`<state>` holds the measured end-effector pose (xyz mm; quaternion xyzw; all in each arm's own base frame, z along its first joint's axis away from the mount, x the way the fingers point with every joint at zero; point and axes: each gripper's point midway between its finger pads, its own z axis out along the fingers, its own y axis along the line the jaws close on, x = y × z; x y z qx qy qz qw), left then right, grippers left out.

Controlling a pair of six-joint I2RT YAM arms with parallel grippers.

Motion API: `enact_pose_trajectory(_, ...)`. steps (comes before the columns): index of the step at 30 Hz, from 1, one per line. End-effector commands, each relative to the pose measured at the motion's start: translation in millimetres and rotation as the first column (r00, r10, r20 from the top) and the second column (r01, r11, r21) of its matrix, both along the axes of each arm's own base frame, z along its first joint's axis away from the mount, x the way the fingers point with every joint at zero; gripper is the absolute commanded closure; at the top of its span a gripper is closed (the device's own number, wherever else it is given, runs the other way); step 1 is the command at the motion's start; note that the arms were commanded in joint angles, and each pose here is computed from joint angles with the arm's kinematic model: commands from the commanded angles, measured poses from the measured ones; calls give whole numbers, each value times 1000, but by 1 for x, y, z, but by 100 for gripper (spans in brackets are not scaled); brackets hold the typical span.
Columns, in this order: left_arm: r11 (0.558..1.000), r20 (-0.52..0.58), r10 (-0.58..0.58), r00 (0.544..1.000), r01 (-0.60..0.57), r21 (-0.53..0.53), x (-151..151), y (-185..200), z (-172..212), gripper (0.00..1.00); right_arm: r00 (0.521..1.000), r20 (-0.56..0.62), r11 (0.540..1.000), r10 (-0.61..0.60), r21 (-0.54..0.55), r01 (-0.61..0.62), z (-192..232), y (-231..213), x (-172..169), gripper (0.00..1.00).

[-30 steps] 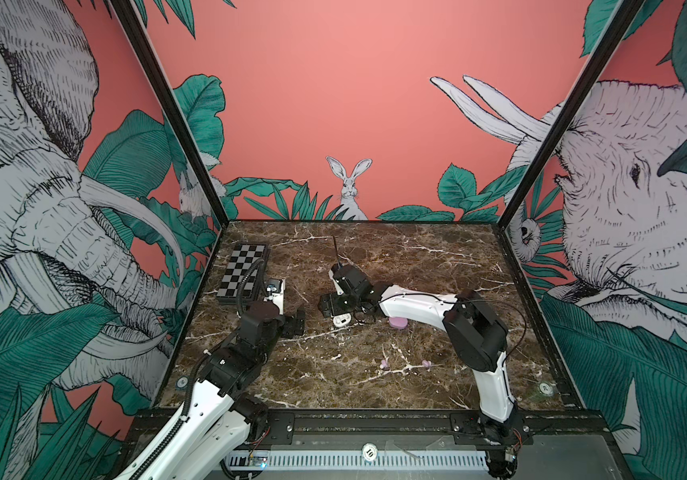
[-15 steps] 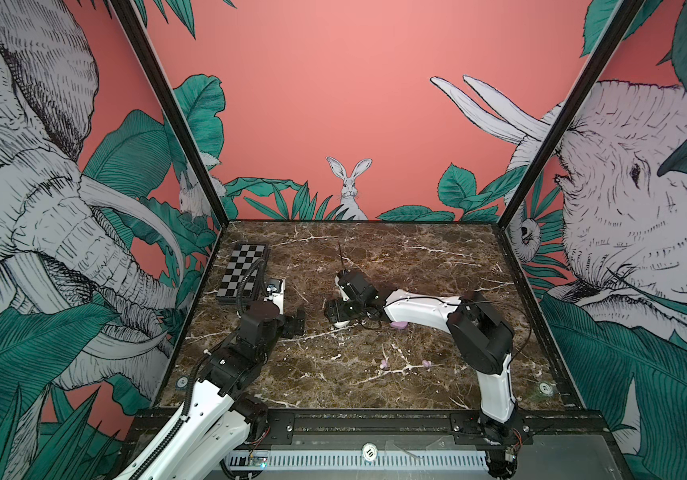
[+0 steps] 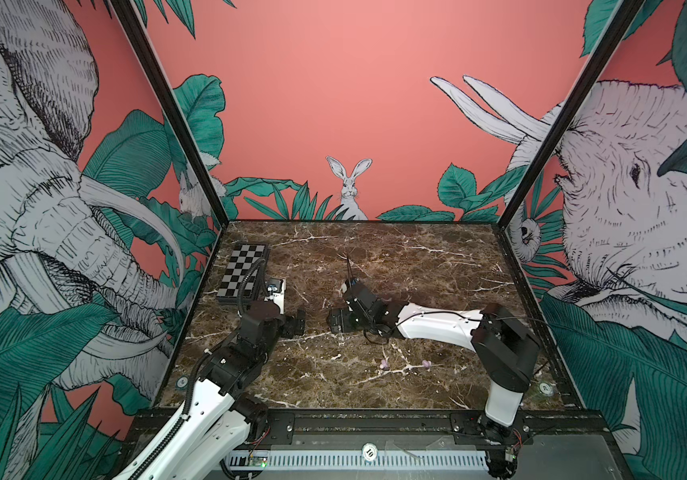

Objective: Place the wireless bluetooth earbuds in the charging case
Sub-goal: 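Raise the right gripper off the closed pink case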

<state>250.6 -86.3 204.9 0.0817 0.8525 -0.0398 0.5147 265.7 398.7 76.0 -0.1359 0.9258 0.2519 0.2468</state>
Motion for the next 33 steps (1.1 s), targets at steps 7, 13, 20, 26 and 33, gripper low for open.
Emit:
enact_pose_trajectory(7,1000,29,-6,1000,6,-11,1,-2,12,1,1000,-22,1000,-14,23,14,-11,23,-10,2)
enact_pose_trajectory(13,1000,34,-3,999,3,-12,1,-1,12,1,999,-44,999,-23,35,24,-23,30,-10,2)
enact_pose_trajectory(20,1000,33,-5,999,6,-14,1,-1,12,1,998,-62,998,-26,60,29,-27,40,-8,2)
enact_pose_trajectory(26,1000,29,-8,1000,8,-13,1,-2,11,1,997,-79,996,-19,86,26,-29,51,-9,2)
enact_pose_trajectory(33,1000,28,-9,1000,10,-13,1,-2,12,1,994,-104,990,-18,134,32,-26,65,-12,2)
